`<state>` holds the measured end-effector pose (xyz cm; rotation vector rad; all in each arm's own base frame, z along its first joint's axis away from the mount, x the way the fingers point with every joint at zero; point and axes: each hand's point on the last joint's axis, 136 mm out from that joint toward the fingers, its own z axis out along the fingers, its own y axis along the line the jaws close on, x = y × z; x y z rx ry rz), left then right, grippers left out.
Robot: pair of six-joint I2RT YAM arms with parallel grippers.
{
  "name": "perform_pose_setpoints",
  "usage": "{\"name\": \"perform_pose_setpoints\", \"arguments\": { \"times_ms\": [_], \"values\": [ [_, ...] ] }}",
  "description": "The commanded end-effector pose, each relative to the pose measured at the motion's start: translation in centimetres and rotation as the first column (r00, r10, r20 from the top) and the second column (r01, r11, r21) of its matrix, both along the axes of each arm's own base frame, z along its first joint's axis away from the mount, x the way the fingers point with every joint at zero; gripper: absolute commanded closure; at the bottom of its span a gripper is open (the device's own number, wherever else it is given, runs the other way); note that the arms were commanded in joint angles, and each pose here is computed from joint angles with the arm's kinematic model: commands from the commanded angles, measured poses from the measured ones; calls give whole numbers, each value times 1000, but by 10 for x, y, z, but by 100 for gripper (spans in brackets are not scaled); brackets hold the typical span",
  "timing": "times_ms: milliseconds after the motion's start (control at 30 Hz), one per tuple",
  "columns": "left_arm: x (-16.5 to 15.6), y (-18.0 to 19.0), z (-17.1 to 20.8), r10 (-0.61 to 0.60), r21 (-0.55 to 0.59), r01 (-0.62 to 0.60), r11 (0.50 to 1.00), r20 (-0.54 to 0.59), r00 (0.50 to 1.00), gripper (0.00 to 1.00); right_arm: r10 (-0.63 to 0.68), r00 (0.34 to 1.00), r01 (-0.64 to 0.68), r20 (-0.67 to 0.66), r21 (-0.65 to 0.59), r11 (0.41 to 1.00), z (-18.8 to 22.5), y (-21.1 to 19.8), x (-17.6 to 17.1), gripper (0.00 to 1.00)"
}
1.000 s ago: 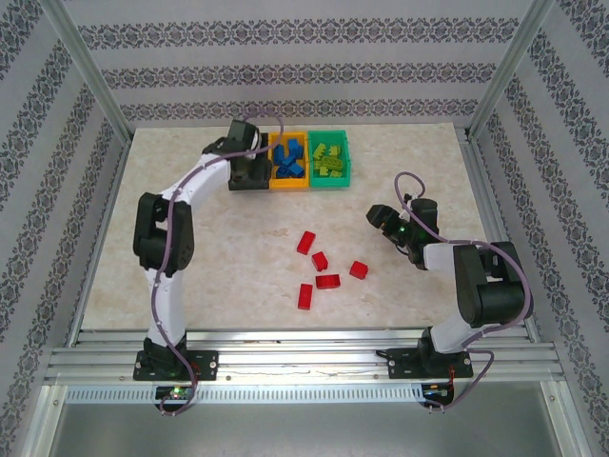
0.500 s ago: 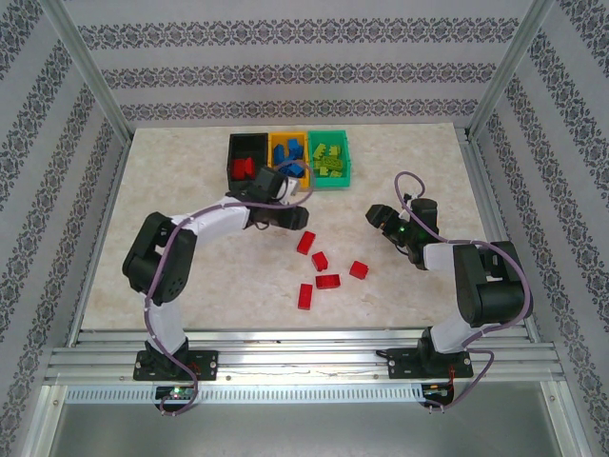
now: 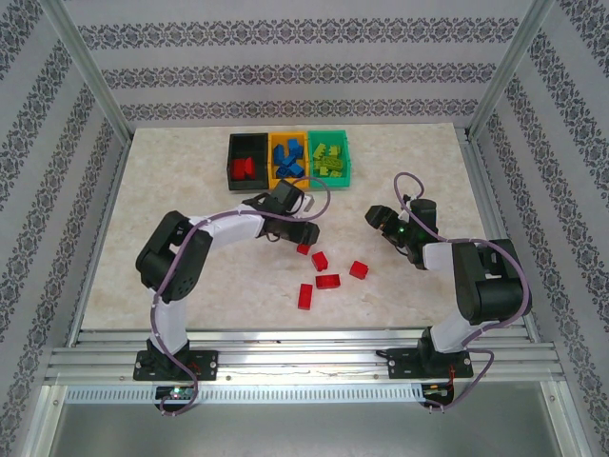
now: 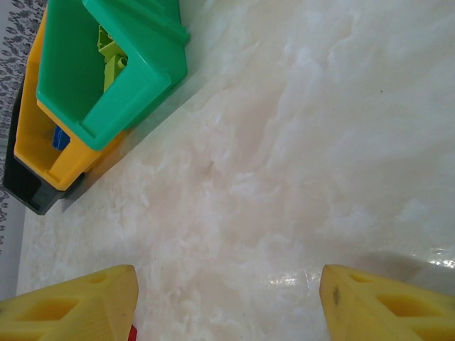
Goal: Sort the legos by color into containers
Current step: Pick up the lego from the center of the table.
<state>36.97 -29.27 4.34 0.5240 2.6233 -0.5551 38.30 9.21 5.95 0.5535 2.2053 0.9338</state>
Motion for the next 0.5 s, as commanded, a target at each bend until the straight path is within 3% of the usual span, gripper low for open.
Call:
{"name": "perform_pose_setpoints", "arguments": {
  "times_ms": [0, 133, 467],
  "values": [
    [-8, 2, -10, -30, 120, 32, 992, -14, 999, 35, 21, 999, -22, 34, 20, 1000, 10, 5, 8, 31],
    [-7, 15, -13, -21, 268, 15, 963, 19, 1000, 36, 23, 999, -24, 36, 19, 1000, 10, 6, 7, 31],
    [-15, 7, -19, -34, 271, 30, 962, 9, 999, 51, 29, 999, -30, 28, 33, 999, 8, 8, 8, 30]
  ]
}}
